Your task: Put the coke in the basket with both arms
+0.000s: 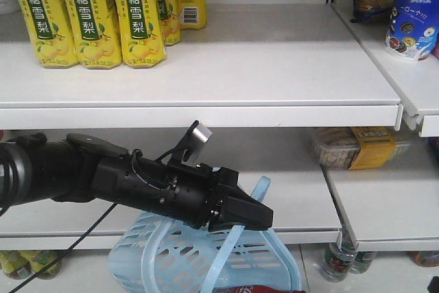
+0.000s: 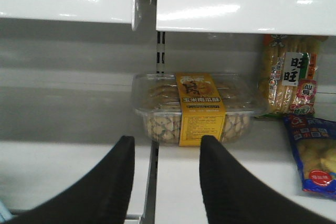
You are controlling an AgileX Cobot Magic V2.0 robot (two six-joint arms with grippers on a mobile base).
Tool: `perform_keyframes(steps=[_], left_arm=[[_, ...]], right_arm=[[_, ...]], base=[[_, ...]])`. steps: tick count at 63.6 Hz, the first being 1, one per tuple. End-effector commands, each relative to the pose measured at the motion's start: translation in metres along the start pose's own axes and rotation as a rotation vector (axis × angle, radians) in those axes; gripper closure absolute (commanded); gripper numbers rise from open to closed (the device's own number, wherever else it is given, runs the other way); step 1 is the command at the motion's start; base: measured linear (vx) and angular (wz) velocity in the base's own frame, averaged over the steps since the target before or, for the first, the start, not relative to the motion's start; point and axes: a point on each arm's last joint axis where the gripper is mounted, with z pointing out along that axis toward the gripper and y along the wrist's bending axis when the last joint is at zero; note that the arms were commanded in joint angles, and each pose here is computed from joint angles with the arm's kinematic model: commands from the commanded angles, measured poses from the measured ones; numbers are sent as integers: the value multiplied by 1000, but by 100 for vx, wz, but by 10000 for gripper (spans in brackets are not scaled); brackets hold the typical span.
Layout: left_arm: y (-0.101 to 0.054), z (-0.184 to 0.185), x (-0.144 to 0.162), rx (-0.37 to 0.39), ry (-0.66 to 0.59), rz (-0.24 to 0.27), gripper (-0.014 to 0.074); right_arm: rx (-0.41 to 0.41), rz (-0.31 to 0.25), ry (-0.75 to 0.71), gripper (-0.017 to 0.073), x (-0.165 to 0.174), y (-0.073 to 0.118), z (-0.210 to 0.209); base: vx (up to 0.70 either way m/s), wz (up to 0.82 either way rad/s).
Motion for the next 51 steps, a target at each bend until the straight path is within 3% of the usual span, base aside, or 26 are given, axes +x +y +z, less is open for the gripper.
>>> perform_keyframes(steps=[1,15,26,51], left_arm=[[-36,-10,-11,158,-97,26,599],[-36,-10,-11,158,-97,26,599],[-36,-10,-11,158,-97,26,599],[-36,-10,-11,158,-97,26,599]], right_arm=[[38,25,-114,268,-17,-4,-1],[37,-73,-98,350,-16,-3,-1],[38,-71,-100,573,-16,-3,-1],[37,-65,-98,568,-16,-3,-1]], base=[[0,0],[0,0],[0,0],[0,0]])
